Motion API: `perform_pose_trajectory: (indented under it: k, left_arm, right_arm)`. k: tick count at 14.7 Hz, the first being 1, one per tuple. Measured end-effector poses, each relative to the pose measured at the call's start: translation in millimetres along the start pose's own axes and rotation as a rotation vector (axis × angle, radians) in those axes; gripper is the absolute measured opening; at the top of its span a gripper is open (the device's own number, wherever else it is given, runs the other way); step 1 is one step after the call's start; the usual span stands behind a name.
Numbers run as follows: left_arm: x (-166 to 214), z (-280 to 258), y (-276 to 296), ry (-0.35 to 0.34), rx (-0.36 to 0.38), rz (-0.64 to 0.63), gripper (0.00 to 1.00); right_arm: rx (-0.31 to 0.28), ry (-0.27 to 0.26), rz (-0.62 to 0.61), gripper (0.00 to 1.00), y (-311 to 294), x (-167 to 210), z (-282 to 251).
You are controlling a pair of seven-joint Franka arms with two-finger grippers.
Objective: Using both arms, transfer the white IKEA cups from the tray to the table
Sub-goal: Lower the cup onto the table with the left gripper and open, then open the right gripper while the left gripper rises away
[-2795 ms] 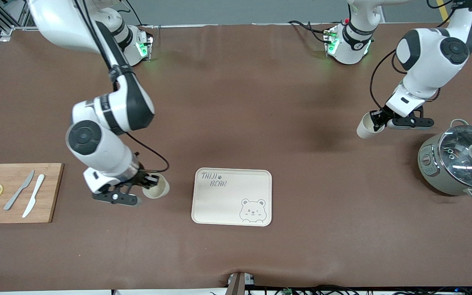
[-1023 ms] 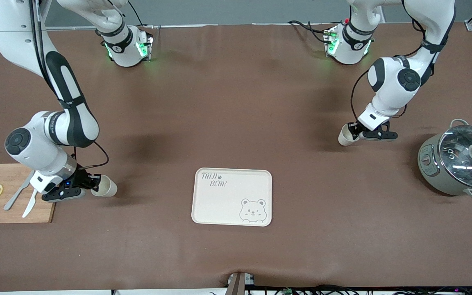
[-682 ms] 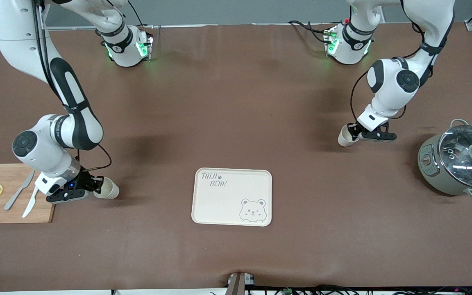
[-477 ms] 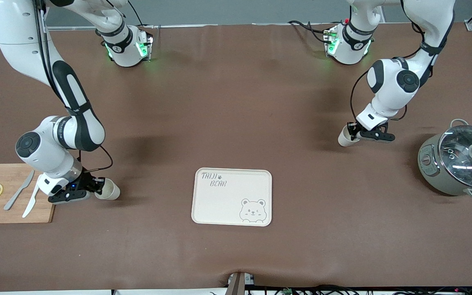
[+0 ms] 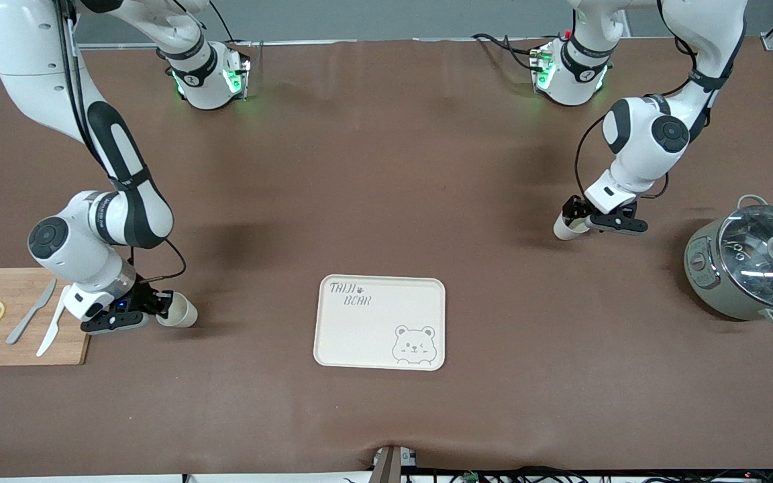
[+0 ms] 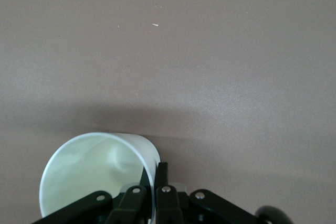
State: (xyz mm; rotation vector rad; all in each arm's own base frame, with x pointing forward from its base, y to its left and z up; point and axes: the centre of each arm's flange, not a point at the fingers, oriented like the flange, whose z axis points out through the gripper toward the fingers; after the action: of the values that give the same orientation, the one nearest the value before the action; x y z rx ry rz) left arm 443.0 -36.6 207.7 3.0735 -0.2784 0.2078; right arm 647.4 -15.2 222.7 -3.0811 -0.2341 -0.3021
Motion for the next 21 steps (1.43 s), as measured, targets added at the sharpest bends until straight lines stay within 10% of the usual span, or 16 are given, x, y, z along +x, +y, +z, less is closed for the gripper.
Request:
perform_pose_trajectory:
  k: [10,21]
  left_arm:
    - [8,-72,3,-0.092,-0.012,-0.027,1.0]
    - [99,-255,16,-0.157,-0.041,-0.145,1.0]
  right_arm:
    - [0.001,0.002,-0.001,1.0,-1,0,0]
    - [0.035,-0.043,-0.008,1.0,-1,28,-38]
